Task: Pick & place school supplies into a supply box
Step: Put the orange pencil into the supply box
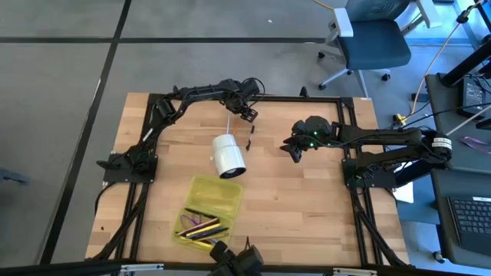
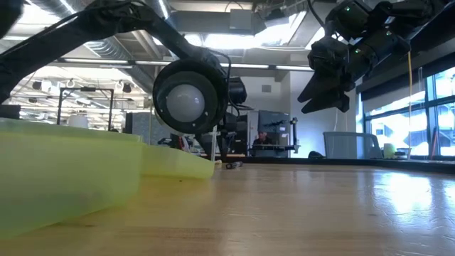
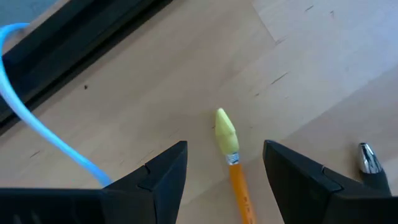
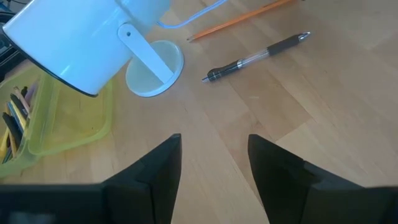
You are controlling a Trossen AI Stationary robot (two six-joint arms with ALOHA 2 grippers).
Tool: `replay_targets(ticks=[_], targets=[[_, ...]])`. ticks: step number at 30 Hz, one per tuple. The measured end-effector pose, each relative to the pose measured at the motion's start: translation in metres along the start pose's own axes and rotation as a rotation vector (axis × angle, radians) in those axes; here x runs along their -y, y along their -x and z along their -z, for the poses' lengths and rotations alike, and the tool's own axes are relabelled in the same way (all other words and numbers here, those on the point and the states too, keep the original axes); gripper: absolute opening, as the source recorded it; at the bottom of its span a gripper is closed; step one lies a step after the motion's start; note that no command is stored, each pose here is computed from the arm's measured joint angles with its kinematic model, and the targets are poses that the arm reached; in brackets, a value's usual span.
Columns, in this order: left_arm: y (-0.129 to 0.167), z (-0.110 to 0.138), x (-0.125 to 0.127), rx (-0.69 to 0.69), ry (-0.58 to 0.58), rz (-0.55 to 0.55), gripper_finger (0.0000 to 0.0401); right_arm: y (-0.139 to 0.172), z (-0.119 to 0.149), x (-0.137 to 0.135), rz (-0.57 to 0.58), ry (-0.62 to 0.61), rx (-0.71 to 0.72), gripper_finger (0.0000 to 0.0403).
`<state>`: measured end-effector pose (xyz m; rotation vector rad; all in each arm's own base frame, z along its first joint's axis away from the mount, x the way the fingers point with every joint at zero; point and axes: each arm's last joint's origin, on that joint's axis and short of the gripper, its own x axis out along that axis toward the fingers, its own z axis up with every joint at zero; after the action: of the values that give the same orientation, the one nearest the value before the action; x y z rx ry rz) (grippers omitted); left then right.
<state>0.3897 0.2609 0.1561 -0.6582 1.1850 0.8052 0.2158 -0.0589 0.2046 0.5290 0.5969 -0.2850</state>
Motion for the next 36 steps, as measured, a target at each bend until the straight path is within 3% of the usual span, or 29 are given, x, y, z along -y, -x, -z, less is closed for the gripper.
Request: replay_targets(ticks=[13, 25, 36], targets=[[-0.0089, -0.0013, 0.0023, -0.002, -0.003, 0.043, 0.0188, -0.0001, 0.0, 0.0, -0.001, 0.007, -0.002, 0.0188], [-0.009, -0.0011, 0.0021, -0.014, 0.0, 0.069, 0.0097, -0.0001, 0.0002, 0.0001, 0.0, 0.007, -0.003, 0.0188], [-0.0079, 0.0073, 0.0079, -0.054, -0.141, 0.018, 0.0035, -0.0001, 0.0012, 0.0005, 0.005, 0.005, -0.013, 0.0188]])
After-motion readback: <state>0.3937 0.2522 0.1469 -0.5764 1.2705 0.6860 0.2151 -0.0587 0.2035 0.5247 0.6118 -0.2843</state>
